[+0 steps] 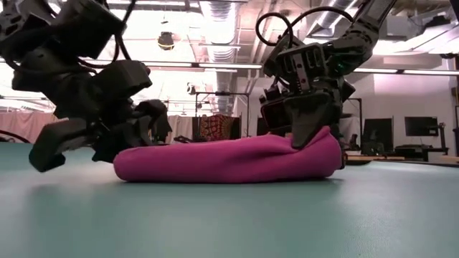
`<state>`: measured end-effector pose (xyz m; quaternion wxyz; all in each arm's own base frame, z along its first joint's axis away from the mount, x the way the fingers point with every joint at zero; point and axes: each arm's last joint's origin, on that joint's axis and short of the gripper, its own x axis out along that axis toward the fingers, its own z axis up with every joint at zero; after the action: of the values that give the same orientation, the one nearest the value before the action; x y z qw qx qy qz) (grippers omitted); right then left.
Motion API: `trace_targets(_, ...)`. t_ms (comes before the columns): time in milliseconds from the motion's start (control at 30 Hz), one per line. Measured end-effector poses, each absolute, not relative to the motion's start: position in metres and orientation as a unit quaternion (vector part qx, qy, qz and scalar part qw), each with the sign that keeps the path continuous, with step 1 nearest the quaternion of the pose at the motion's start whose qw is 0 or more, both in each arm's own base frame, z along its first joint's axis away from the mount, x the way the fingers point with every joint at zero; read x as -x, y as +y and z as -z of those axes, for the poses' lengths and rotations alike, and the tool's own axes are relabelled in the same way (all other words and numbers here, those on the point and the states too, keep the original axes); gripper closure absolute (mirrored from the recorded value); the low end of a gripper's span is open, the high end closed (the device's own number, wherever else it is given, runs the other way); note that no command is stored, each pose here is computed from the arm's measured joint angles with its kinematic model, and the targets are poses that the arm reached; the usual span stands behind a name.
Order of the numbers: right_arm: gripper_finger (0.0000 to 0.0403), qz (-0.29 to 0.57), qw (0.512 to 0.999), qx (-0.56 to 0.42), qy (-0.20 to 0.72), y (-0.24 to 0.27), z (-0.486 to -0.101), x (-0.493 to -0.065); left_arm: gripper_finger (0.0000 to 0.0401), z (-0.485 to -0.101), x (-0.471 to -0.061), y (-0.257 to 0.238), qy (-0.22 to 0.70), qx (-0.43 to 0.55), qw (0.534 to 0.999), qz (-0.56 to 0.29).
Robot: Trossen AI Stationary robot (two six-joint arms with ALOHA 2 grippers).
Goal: Roll towel
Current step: Roll the violet towel
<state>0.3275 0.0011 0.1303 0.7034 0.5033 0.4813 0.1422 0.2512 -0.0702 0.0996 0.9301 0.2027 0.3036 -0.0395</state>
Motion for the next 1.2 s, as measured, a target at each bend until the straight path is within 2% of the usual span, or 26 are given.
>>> trace_targets(133,0.0384,-0.129,0.692,-0.516,0.488,-0.002,-0.129,-0.326,0.0401,-0.095,-0.251,-0.066,0.33,-0.12,0.934,0.058)
trace_targets(267,0.0384,-0.132,0.688,-0.519,0.491,-0.001,-0.129,-0.326,0.0401,-0.098,-0.251,-0.075,0.31,-0.095,0.944,0.065)
trace_targets(467,0.0384,-0.126,0.676,-0.523,0.503,-0.001,-0.128,-0.323,0.0401,-0.106,-0.245,-0.083,0.297,-0.126,0.946,0.031)
trace_targets(767,0.0383,-0.135,0.671,-0.518,0.514,0.007,-0.127,-0.322,0.0401,-0.154,-0.244,-0.073,0.244,-0.205,0.948,0.013)
trace_targets(933,0.0383,-0.139,0.676,-0.516,0.508,0.006,-0.128,-0.323,0.0401,-0.135,-0.258,-0.049,0.264,-0.237,0.933,0.062)
trace_targets(1200,0.0383,-0.149,0.686,-0.512,0.495,0.006,-0.13,-0.326,0.0401,-0.107,-0.268,-0.027,0.3,-0.254,0.918,0.058)
